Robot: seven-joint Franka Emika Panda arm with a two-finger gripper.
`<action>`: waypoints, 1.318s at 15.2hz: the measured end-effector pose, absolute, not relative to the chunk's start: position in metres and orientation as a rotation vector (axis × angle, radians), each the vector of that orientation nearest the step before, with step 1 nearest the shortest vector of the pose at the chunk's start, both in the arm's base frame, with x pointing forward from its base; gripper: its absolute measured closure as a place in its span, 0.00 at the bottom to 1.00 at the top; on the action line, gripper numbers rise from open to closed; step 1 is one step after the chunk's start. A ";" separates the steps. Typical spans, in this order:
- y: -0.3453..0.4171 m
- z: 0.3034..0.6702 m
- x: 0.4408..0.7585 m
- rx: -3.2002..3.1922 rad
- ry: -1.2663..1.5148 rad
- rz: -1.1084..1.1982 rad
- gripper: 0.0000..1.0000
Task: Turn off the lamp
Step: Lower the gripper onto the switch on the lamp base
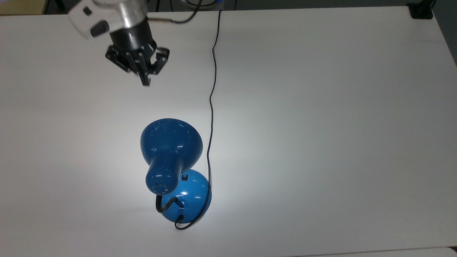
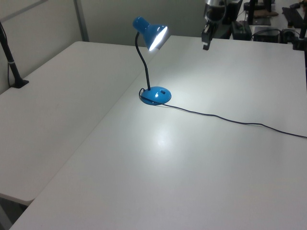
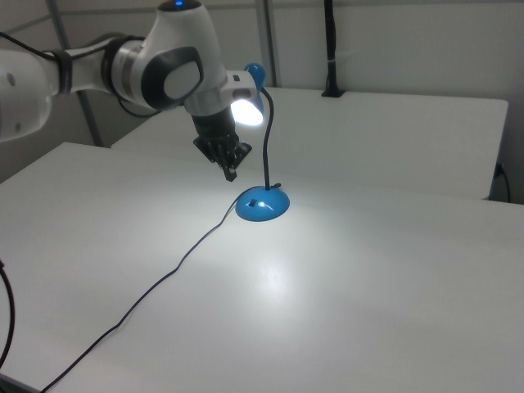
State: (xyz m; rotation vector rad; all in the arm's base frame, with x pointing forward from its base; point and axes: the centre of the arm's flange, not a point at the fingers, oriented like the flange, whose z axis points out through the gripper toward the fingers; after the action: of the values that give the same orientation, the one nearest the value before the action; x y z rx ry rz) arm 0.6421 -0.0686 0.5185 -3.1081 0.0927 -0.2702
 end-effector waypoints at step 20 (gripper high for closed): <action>0.013 0.337 0.749 -3.107 0.200 -0.738 0.99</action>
State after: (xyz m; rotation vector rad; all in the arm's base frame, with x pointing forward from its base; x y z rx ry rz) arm 0.7485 0.0127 0.3367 -3.1066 0.1999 -0.7380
